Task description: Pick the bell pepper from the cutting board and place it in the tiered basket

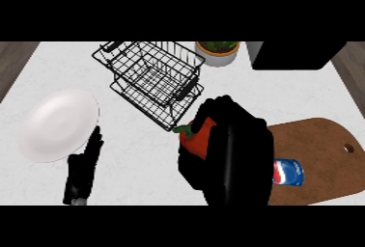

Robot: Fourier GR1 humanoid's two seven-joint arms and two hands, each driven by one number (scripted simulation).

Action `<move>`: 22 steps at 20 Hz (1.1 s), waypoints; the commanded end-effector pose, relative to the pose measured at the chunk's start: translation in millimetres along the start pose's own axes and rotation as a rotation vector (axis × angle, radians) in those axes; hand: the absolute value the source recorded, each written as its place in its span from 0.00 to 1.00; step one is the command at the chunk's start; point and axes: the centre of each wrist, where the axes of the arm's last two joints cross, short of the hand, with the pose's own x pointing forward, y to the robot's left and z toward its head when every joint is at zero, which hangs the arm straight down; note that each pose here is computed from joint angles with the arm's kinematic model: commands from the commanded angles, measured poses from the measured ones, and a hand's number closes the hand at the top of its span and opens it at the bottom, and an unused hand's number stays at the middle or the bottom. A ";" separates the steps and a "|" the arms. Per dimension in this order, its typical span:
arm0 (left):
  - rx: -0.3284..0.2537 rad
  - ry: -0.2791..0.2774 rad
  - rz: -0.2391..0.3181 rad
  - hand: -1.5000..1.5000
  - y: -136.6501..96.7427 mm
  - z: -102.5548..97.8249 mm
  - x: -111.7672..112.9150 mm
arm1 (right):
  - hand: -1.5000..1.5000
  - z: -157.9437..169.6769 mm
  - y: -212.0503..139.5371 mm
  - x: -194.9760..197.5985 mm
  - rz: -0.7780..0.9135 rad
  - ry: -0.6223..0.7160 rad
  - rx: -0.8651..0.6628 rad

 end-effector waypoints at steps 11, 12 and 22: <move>-0.040 -0.037 -0.014 0.50 -1.7 2.3 5.8 | 1.00 -74.3 -20.9 52.1 0.063 0.285 -0.066; -0.047 -0.023 0.001 0.50 -20.3 3.0 4.2 | 1.00 -80.5 -15.9 54.6 0.071 0.295 -0.053; -0.063 -0.028 0.004 0.50 -15.9 -3.6 13.6 | 1.00 -127.8 19.9 80.8 0.110 0.300 0.030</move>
